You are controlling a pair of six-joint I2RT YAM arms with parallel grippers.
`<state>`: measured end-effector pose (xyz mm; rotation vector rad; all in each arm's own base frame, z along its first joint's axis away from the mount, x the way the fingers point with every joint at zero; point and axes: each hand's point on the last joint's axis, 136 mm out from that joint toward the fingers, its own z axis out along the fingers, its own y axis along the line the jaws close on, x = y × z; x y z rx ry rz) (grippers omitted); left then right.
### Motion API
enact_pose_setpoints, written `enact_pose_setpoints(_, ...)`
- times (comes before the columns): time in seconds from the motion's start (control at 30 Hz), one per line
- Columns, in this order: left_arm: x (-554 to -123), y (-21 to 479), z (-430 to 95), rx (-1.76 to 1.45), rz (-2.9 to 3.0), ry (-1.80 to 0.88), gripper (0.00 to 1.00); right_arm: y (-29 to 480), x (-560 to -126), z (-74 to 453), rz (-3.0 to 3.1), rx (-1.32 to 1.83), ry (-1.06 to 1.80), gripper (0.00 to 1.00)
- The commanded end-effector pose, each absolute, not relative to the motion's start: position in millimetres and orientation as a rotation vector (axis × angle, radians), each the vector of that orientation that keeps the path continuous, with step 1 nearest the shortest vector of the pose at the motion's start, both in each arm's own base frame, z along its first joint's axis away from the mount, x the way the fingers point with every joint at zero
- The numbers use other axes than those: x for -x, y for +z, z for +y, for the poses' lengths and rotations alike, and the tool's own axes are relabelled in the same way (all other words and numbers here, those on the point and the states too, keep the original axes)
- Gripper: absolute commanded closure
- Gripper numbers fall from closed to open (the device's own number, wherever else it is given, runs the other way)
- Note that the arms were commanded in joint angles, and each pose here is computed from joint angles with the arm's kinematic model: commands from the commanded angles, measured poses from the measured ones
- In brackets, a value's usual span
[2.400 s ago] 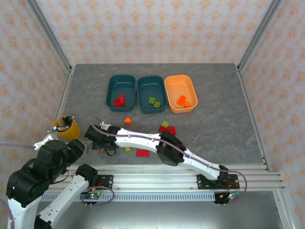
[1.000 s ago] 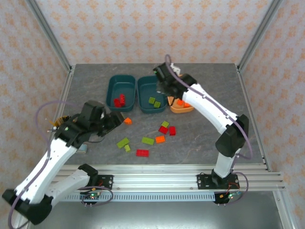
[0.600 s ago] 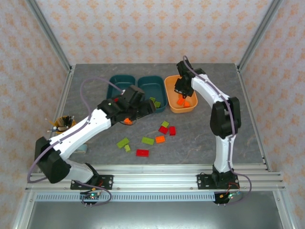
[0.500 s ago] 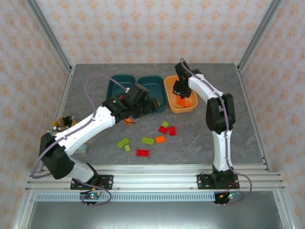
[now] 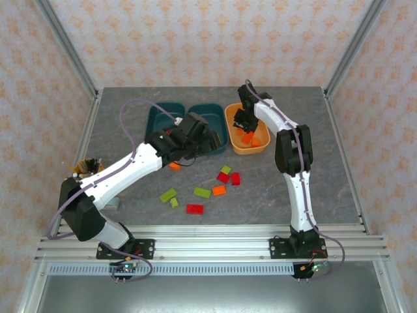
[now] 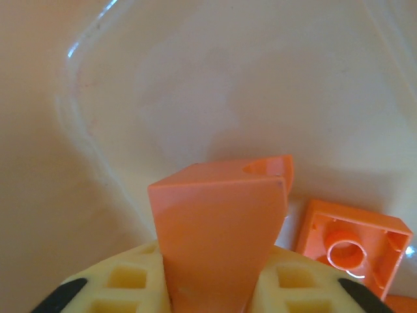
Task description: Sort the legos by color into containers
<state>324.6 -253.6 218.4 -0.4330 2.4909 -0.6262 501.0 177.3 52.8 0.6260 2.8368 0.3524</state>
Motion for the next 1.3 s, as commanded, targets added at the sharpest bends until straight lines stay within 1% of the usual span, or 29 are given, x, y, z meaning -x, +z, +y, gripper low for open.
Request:
enact_pose_setpoints(0.0,-313,223,-234,0.459,2.469,-0.562,0.25,75,-494,168,2.807,-0.657,0.332,0.6)
enact_pose_setpoints(0.1,-304,219,-223,0.478,2.487,-0.525,0.24,102,-491,170,2.763,-0.619,0.349,0.54)
enact_pose_setpoints(0.27,-286,217,-205,0.49,2.508,-0.482,0.24,161,-474,175,2.68,-0.517,0.326,0.54)
enact_pose_setpoints(0.4,-267,208,-185,0.51,2.544,-0.421,0.24,201,-434,188,2.627,-0.388,0.314,0.54)
enact_pose_setpoints(0.47,-257,201,-175,0.535,2.557,-0.399,0.24,208,-406,201,2.623,-0.29,0.315,0.54)
enact_pose_setpoints(0.57,-239,184,-155,0.615,2.575,-0.342,0.24,209,-354,226,2.625,-0.098,0.31,0.54)
enact_pose_setpoints(0.67,-225,158,-142,0.73,2.619,-0.347,0.24,203,-298,264,2.636,0.138,0.432,0.53)
enact_pose_setpoints(0.73,-217,138,-136,0.808,2.67,-0.359,0.22,195,-263,286,2.644,0.281,0.531,0.49)
enact_pose_setpoints(0.8,-208,120,-128,0.896,2.71,-0.327,0.19,185,-231,298,2.644,0.413,0.551,0.43)
enact_pose_setpoints(0.87,-203,110,-123,0.944,2.721,-0.306,0.14,177,-210,304,2.657,0.501,0.549,0.4)
enact_pose_setpoints(0.97,-200,100,-118,0.981,2.722,-0.279,0.09,170,-190,311,2.665,0.573,0.552,0.38)
enact_pose_setpoints(1.1,-195,87,-110,1.021,2.74,-0.219,0.06,165,-184,314,2.674,0.591,0.551,0.38)
enact_pose_setpoints(1.27,-192,70,-111,1.091,2.743,-0.233,0.05,165,-185,316,2.666,0.592,0.554,0.38)
